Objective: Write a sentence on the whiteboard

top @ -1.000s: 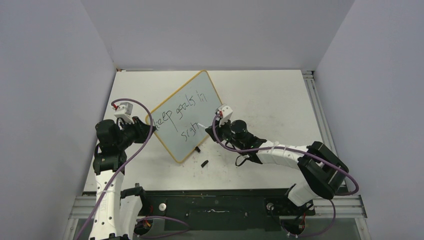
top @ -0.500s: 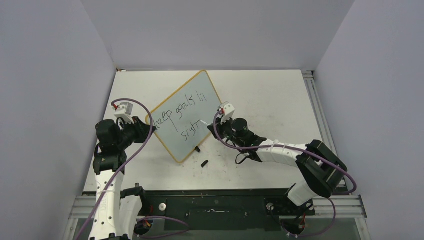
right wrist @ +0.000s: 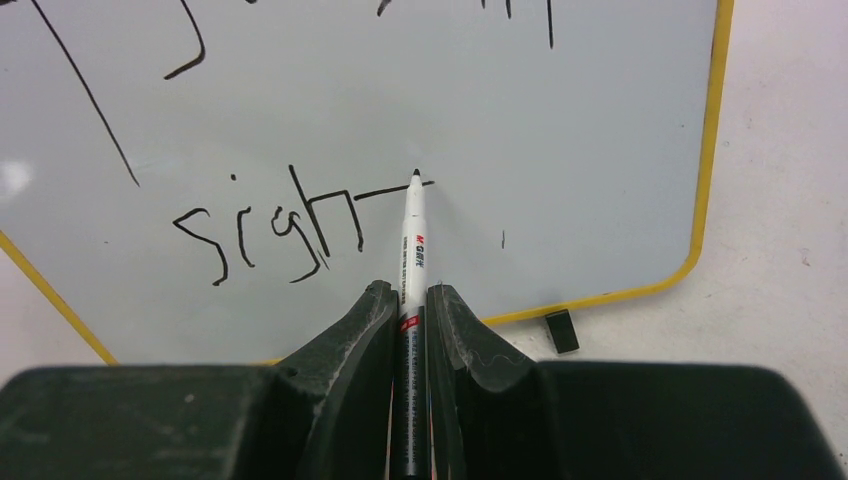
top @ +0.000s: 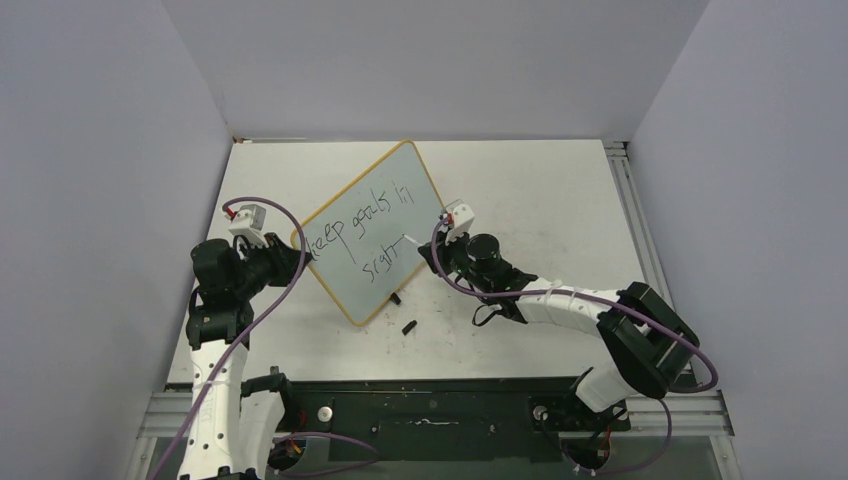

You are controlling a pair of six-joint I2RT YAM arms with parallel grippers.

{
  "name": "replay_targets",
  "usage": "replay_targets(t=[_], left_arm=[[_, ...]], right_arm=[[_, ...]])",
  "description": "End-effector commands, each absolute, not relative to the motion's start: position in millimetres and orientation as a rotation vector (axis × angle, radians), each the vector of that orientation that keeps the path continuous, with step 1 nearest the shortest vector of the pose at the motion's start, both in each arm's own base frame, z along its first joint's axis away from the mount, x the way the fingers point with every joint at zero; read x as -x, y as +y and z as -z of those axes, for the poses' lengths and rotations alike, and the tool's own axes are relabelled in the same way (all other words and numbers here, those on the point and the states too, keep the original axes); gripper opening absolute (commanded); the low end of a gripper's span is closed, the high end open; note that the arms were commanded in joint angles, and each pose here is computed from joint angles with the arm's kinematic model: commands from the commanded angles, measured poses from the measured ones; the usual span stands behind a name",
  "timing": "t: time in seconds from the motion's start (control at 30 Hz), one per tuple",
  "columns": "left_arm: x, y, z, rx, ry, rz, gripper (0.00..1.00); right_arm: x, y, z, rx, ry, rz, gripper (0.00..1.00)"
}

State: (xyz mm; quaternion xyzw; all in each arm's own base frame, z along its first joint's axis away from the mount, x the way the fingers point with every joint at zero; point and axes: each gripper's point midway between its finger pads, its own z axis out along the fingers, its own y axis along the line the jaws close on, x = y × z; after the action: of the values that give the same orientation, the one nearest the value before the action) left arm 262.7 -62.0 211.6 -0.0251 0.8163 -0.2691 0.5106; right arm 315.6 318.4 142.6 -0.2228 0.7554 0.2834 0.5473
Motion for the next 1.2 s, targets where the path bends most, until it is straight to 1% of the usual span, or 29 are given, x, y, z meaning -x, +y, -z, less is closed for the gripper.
replay_targets(t=[0.0, 0.3, 0.67, 1.17], left_arm=[[-265, -62, -224, 0.025, 1.926, 0.627, 0.14], [-265, -62, -223, 0.026, 1.927, 0.629, 0.14], [-264, -62, -224, 0.024, 1.924, 0.63, 0.14], [-264, -63, -224, 0.021, 1.922, 0.631, 0.14]], right_arm=[[-317, 332, -206, 0.509, 1.615, -0.732, 0.05], [-325, 342, -204, 0.524, 1.606, -0.733, 0.05], [-326, 346, -175, 0.549, 1.671, -0.721, 0.05], [-298, 337, -137, 0.558, 1.771, -0.712, 0.05]])
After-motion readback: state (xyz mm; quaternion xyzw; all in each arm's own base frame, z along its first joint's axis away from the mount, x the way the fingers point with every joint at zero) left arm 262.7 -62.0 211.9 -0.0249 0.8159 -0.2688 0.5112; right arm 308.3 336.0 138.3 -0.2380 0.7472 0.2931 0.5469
